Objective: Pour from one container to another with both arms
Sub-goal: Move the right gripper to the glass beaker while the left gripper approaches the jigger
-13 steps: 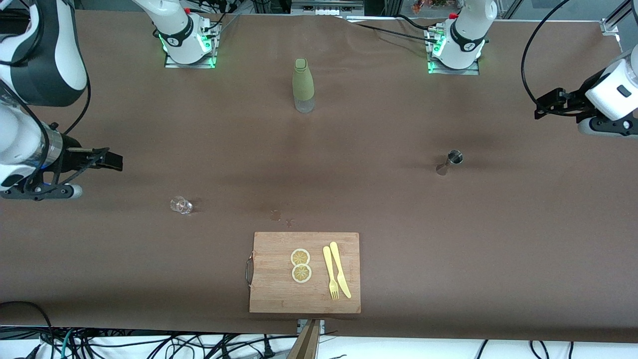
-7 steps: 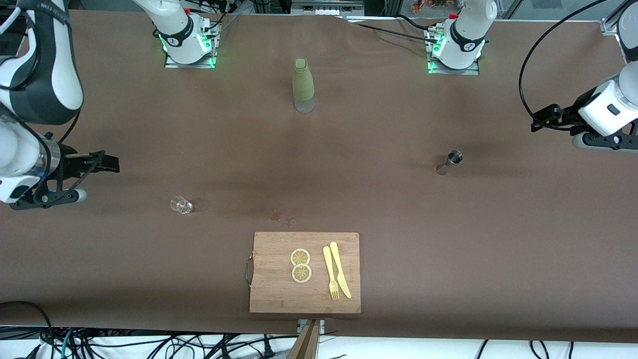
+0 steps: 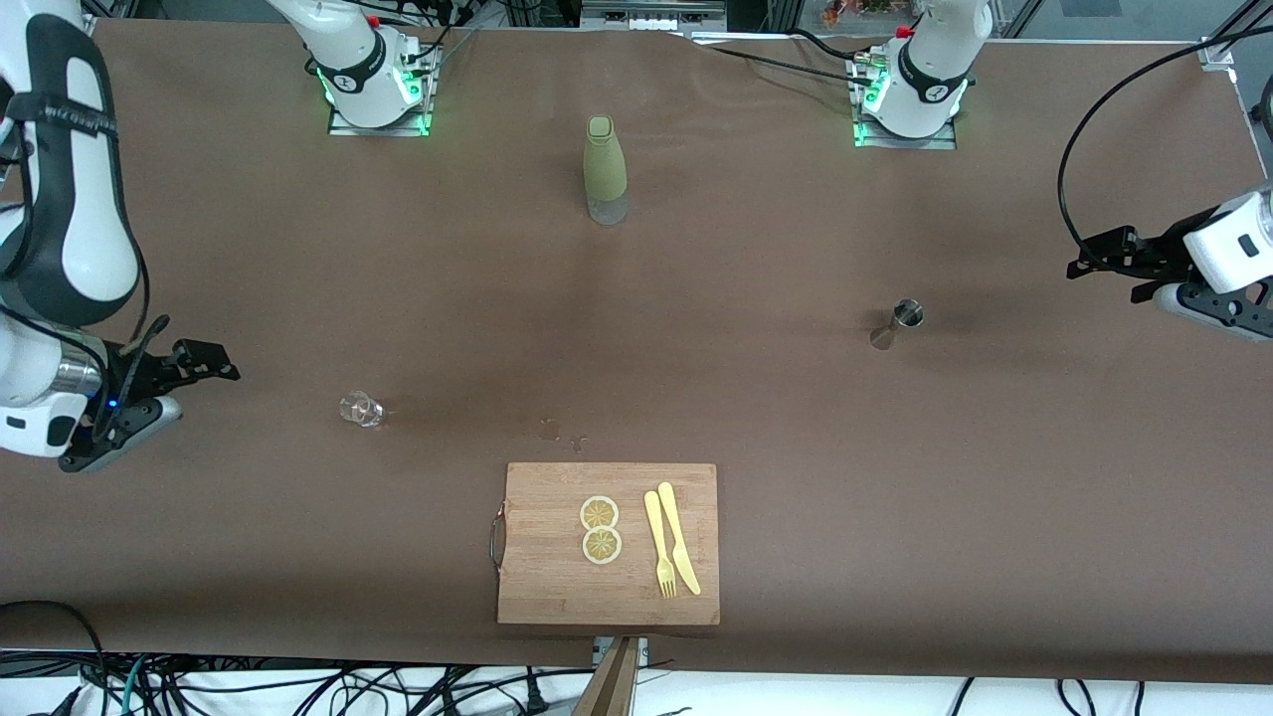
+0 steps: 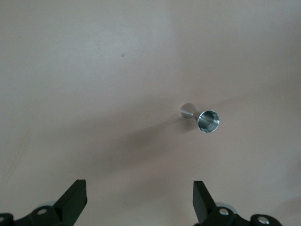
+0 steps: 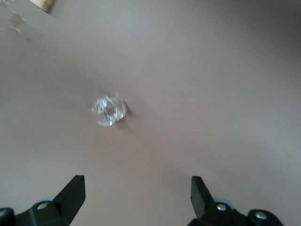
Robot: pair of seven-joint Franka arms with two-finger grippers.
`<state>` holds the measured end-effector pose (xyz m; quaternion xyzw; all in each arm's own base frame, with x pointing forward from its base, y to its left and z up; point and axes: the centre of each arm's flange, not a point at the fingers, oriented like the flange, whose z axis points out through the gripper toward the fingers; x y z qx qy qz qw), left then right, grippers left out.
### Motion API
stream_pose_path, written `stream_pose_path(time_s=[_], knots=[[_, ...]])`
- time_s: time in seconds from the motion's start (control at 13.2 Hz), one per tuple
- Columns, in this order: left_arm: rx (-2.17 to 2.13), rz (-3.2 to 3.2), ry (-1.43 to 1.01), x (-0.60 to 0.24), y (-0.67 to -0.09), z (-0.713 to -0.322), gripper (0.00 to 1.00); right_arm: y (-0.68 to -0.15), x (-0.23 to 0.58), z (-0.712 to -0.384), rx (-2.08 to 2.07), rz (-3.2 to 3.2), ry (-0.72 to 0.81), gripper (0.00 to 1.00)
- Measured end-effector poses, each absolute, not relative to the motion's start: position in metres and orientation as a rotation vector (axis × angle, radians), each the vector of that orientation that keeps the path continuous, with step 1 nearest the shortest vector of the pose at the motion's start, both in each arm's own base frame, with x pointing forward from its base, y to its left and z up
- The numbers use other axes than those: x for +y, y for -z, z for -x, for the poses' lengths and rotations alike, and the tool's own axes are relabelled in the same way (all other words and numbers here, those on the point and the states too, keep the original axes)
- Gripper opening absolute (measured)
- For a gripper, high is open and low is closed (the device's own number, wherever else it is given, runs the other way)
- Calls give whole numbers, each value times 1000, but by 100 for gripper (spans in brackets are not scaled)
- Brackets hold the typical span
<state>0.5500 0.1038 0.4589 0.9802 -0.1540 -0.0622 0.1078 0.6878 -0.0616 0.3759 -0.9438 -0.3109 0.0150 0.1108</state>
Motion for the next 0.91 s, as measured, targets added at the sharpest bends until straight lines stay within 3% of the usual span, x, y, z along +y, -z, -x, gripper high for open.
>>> stream_pose_path(time_s=[0.45, 0.91], knots=[[-823, -2519, 31, 165, -362, -557, 100, -269, -102, -686, -1269, 2237, 287, 100], [-1099, -2079, -280, 190, -241, -558, 100, -212, -104, -672, -1406, 1896, 480, 100]])
